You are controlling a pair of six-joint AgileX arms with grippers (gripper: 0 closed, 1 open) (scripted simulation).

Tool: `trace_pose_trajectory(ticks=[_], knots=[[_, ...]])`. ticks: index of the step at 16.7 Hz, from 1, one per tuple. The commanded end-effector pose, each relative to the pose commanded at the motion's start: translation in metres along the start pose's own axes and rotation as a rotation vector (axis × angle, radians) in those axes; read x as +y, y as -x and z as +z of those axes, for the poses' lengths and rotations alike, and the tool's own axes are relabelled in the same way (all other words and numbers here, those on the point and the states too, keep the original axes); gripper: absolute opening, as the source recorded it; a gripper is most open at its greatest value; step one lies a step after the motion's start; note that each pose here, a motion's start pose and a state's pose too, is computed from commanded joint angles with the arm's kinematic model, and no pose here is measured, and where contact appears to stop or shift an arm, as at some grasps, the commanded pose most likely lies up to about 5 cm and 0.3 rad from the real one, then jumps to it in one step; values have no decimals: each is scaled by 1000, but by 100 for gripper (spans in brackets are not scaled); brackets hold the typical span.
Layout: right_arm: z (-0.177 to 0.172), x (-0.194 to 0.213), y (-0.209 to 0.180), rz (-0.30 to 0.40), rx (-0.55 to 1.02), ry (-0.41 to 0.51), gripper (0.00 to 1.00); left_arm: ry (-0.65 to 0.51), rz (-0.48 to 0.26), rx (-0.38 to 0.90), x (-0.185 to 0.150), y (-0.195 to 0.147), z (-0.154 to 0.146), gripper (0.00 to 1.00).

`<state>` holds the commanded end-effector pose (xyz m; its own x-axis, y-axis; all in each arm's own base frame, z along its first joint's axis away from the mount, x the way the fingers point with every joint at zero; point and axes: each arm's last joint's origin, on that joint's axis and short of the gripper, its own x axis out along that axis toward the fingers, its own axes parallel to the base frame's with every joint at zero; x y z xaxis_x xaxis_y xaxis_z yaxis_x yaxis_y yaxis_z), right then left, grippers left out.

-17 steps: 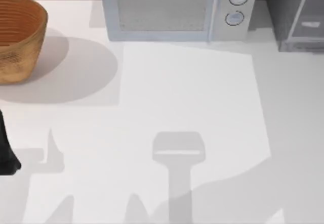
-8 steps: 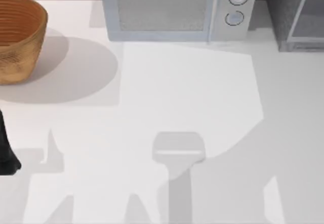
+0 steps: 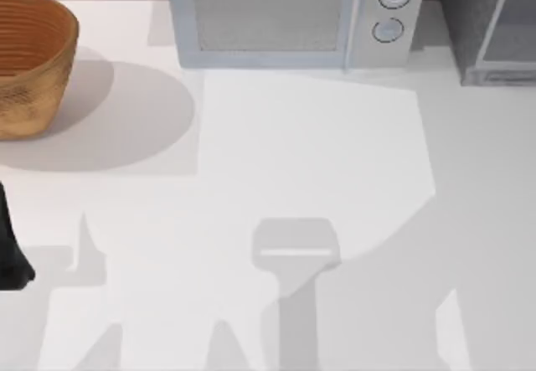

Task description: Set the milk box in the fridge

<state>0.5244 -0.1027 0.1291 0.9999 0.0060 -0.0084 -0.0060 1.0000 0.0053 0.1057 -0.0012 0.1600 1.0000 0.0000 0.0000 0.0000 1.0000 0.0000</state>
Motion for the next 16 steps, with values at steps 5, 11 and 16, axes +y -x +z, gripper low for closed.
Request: trace_pose_trajectory(ticks=[5,11,16], knots=[[0,0,0,0,0,0,60,0,0,0,0,0,0,100],[0,0,0,0,0,0,100,0,0,0,0,0,0,100],[0,0,0,0,0,0,100,0,0,0,0,0,0,100]])
